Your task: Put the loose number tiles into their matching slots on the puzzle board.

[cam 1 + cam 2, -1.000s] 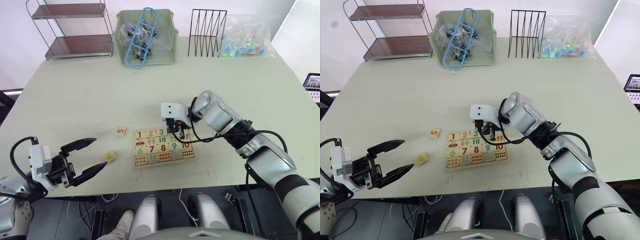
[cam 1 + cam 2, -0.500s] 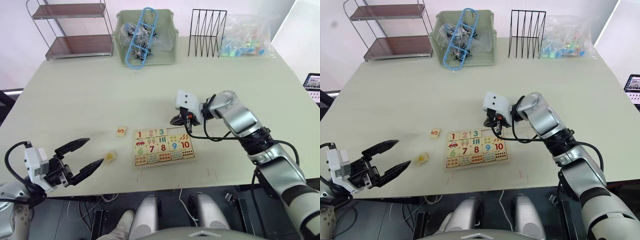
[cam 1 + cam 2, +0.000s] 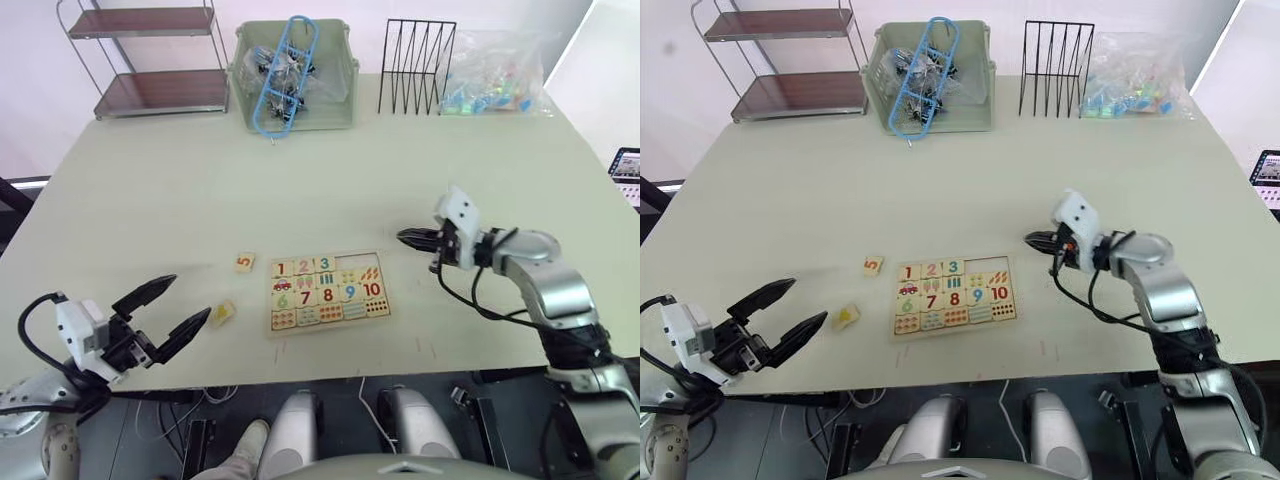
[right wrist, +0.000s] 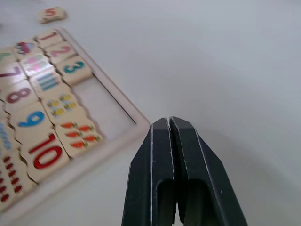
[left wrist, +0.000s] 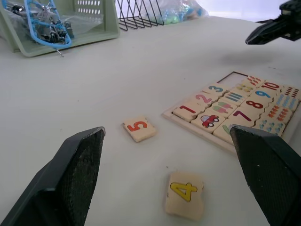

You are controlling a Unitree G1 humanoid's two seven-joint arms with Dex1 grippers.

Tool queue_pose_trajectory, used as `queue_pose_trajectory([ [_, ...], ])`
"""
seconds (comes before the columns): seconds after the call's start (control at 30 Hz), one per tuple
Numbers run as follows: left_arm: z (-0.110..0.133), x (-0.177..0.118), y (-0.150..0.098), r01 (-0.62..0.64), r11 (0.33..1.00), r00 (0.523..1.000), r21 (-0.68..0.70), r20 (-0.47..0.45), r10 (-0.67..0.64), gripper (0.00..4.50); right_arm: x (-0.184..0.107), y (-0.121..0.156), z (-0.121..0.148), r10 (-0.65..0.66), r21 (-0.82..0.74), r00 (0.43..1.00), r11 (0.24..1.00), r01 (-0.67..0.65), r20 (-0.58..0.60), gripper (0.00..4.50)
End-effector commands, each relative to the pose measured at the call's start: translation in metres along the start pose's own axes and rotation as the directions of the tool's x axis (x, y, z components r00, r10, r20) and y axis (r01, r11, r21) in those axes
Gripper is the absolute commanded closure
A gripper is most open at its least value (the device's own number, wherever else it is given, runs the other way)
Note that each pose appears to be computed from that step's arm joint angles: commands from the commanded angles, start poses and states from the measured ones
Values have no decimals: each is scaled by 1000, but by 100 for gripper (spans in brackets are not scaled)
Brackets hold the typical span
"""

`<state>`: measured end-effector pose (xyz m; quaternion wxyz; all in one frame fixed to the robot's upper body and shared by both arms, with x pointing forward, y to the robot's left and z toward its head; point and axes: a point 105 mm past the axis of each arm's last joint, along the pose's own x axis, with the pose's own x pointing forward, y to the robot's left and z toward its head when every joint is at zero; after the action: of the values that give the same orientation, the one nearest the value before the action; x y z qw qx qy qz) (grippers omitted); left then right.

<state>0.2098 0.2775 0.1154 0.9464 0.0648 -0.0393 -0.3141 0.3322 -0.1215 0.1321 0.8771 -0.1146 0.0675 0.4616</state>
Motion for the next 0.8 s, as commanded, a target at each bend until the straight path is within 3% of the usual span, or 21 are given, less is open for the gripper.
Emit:
queue_pose_trajectory([
  [0.03,5,6,-3,-41,999,999,9,12,40,0,-26,-9,18,-97,-22,983,995,101,154,357],
  [0.17,-1,10,-6,-84,996,996,-12,-11,84,0,-49,-12,3,-191,51,965,981,185,179,168],
  [0.3,-4,13,-11,-111,994,994,-19,-19,110,0,-69,-8,-14,-267,99,945,963,252,189,20],
  [0.53,-13,8,-5,-200,980,978,0,-52,200,0,-95,26,-41,-339,160,914,938,309,222,8],
  [0.8,-24,6,-14,-175,984,979,-17,-114,172,0,-104,46,-55,-401,87,889,916,392,219,8],
])
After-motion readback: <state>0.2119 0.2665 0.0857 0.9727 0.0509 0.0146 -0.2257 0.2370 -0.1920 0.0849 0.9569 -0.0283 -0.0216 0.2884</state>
